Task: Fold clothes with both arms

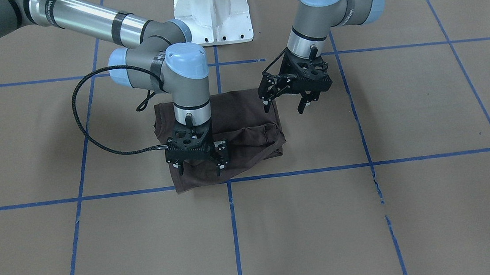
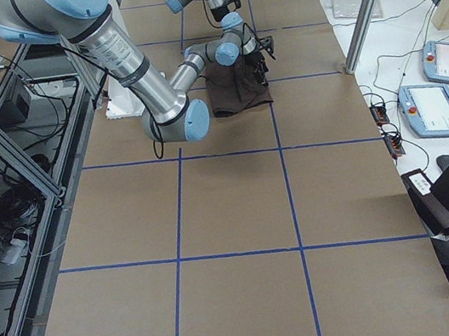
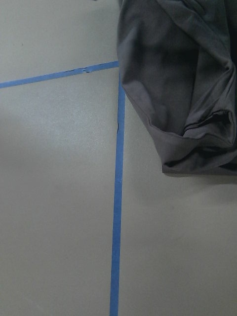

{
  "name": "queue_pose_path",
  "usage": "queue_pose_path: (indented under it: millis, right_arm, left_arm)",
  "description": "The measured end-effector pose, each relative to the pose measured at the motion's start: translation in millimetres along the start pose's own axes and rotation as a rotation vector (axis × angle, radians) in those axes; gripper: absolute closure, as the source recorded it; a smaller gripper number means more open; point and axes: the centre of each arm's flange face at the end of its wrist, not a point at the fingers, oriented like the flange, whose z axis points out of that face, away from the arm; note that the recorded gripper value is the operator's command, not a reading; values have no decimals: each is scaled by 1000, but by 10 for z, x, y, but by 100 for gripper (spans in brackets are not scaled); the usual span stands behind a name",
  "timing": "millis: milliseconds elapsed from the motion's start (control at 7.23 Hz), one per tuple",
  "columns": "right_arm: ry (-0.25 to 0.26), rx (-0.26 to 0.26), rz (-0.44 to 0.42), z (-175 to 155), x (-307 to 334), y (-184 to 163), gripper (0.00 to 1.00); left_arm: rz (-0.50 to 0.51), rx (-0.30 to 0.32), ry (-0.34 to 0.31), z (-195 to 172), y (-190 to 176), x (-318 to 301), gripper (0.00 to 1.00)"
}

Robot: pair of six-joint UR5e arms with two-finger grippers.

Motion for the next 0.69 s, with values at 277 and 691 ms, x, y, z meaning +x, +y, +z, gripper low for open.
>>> queue_pose_path:
  millis: [277,691]
  right_arm:
    - [15,1,-6,69,13,203,35]
    - [48,6,-24,186,134,363,38]
  left_arm:
    - [40,-32,20,-56,-70,-112,0]
    - [75,-53,35,-102,-148,-358,0]
